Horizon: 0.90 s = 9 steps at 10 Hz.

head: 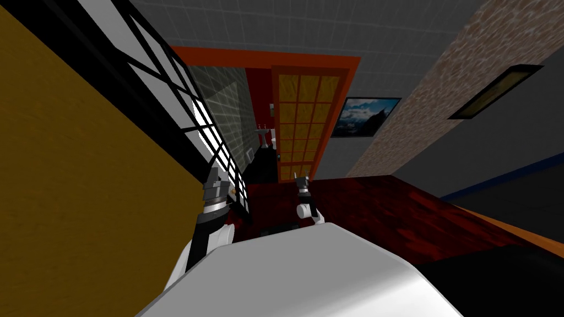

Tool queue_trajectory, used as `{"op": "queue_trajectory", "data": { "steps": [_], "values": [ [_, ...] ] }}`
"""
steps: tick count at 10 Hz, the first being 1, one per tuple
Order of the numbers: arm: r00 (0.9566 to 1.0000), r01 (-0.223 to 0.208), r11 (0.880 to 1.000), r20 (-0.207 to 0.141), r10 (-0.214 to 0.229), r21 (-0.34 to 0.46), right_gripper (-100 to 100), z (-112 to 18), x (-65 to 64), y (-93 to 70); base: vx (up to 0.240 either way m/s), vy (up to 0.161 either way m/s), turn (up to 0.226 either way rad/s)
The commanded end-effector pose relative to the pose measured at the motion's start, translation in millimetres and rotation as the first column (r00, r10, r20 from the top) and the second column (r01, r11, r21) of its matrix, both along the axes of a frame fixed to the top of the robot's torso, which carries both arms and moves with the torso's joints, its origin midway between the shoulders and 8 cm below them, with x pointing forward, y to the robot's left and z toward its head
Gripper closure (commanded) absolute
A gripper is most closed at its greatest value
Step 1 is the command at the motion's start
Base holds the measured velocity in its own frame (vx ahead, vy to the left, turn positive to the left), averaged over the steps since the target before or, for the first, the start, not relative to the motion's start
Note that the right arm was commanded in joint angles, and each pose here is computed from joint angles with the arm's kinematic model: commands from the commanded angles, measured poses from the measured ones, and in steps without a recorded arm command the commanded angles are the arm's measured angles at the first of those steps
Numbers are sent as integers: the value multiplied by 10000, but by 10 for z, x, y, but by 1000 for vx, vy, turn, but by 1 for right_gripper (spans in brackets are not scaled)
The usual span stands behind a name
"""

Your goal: Pull the door open

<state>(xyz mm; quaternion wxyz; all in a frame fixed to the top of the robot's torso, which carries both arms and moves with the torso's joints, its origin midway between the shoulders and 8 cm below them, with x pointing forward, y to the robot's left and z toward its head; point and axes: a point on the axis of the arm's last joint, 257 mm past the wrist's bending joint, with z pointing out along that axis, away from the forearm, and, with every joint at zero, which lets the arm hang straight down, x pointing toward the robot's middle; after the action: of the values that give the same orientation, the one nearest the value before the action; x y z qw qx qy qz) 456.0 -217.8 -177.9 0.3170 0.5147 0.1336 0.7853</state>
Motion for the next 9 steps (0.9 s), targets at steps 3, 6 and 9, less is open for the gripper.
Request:
{"op": "queue_trajectory", "data": {
  "steps": [3,6,9],
  "values": [
    [9992,-243,9972,-300,264,708,-100,-226,53,43,63,-39,42],
    [9975,-390,9912,-537,461,1267,-100,-404,89,77,68,-37,42],
    [9951,-491,9824,-761,637,1803,-100,-577,119,108,63,-36,39]
  ]
}}
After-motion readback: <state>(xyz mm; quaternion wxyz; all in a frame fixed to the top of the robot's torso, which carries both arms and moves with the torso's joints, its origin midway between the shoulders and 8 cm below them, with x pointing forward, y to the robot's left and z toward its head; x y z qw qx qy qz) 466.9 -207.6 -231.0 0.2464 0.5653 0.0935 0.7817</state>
